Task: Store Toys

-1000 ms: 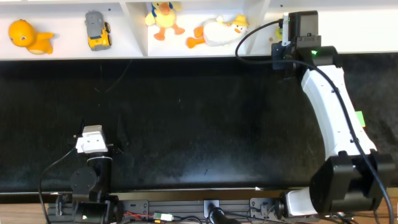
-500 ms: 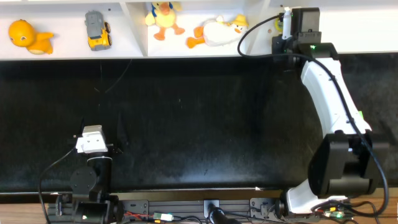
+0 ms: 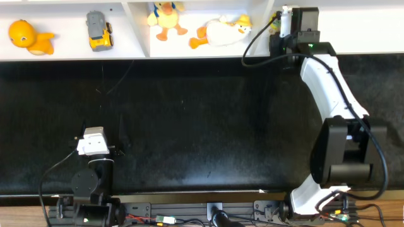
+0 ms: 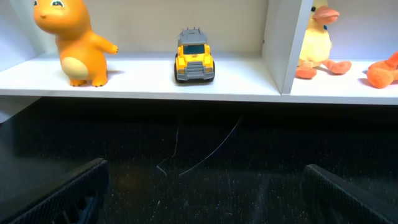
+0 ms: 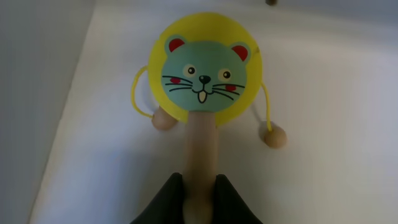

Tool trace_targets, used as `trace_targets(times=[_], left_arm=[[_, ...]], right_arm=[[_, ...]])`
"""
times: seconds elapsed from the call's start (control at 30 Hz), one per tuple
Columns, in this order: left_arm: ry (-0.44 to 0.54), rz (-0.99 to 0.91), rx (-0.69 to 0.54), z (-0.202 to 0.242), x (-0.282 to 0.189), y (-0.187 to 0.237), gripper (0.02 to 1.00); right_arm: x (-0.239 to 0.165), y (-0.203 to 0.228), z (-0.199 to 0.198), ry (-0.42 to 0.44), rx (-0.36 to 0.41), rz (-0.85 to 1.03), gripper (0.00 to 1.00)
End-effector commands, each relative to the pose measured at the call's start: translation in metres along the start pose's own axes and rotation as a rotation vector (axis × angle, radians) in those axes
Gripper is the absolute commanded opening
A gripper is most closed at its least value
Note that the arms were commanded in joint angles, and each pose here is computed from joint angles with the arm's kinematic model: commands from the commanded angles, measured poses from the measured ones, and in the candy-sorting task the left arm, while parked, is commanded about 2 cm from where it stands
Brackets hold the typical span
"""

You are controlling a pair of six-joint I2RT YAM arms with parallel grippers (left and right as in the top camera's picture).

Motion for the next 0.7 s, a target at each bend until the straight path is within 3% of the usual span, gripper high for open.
trace_targets(times=[0.03, 0.2, 0.37, 0.7], left_arm=[[-0.01, -0.008, 0.011, 0.001, 0.0, 0.0, 0.998], [-0.01, -0.008, 0.011, 0.001, 0.0, 0.0, 0.998], [-0.01, -0.008, 0.011, 0.001, 0.0, 0.0, 0.998], [-0.01, -0.007, 0.011, 0.001, 0.0, 0.0, 0.998]], right_arm=[[0.004, -0.009, -0.003, -0.027, 0.003, -0.037, 0.222], [0.004, -0.009, -0.002, -0.031, 0.003, -0.037, 0.349], [0.003, -0.009, 0.003, -0.043, 0.003, -0.032, 0.608], [-0.035, -0.002, 0.01, 0.023, -0.019, 0.085, 0.825]])
Point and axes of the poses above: each gripper's point midway between its finger pads, its own x axis out along the fingers, its own z axis along the line the jaws close on, y = z × x, the point moved 10 cm from there along -x, back along the fingers, and after that the axes turned 12 degrees about -x, right-handed, at the moved point
